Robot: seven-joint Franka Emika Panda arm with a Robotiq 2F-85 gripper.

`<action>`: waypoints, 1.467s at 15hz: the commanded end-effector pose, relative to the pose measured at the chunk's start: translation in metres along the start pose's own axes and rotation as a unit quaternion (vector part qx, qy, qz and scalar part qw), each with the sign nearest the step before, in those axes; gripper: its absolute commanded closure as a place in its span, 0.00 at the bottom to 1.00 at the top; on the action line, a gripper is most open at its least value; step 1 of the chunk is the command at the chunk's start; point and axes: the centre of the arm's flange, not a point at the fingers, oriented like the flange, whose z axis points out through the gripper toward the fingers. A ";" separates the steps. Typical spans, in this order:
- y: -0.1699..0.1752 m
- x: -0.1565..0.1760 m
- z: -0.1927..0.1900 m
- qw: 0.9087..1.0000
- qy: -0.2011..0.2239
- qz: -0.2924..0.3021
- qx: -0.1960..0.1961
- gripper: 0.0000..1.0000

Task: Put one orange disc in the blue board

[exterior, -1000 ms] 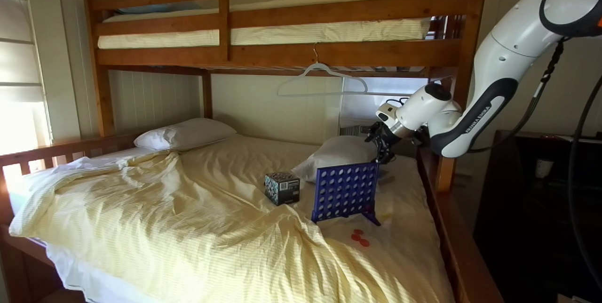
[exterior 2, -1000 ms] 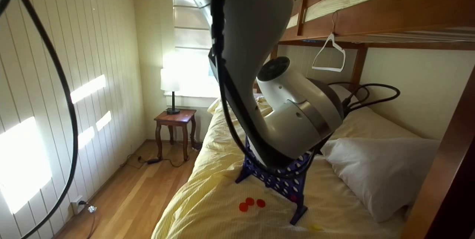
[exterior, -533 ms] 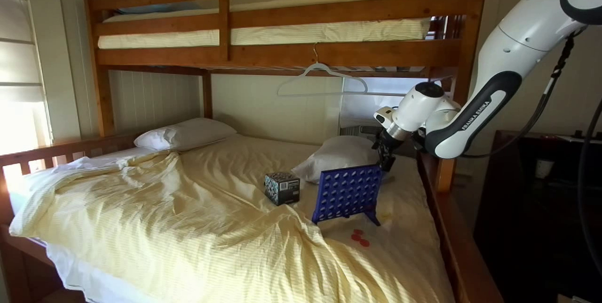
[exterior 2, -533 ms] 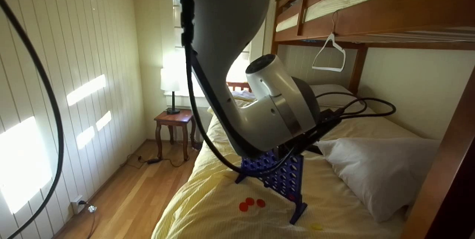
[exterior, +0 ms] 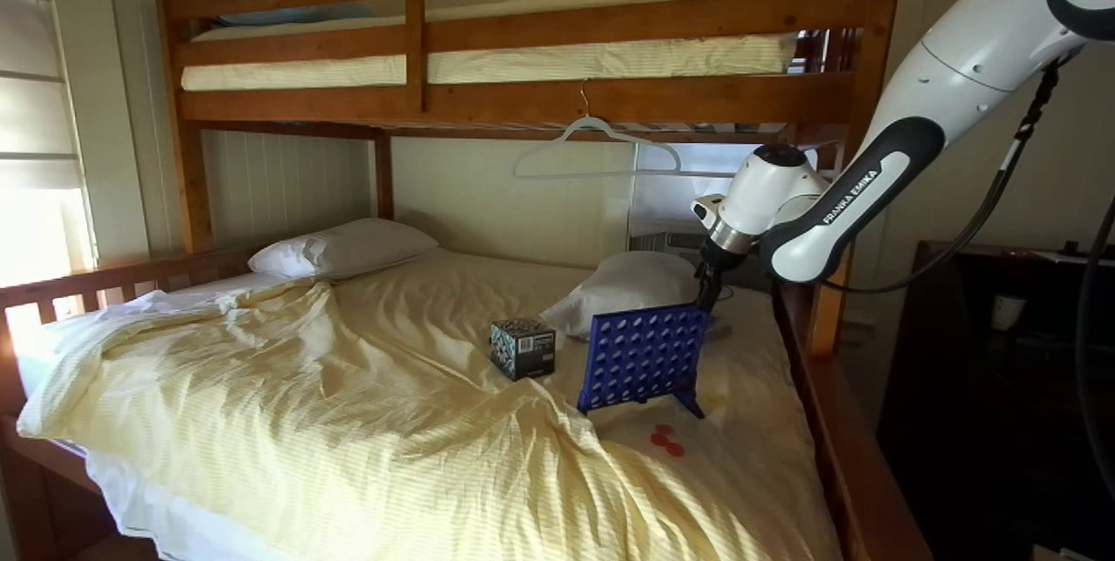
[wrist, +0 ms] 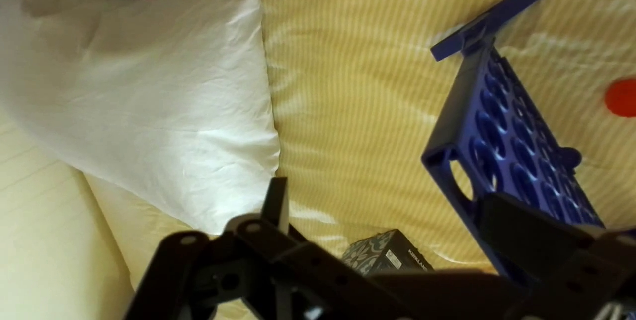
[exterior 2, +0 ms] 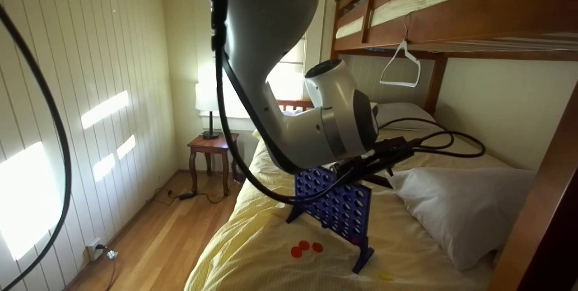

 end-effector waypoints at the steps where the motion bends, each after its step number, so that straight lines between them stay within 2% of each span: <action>1: 0.022 0.007 -0.008 0.999 -0.024 0.033 0.024 0.00; 8: 0.039 0.012 -0.010 0.995 -0.039 0.078 0.039 0.00; 17: 0.045 0.008 -0.012 0.994 -0.044 0.087 0.051 0.00; 19: 0.043 0.007 -0.020 0.991 -0.042 0.098 0.076 0.00; 22: 0.034 0.007 -0.038 0.976 -0.061 0.154 0.144 0.00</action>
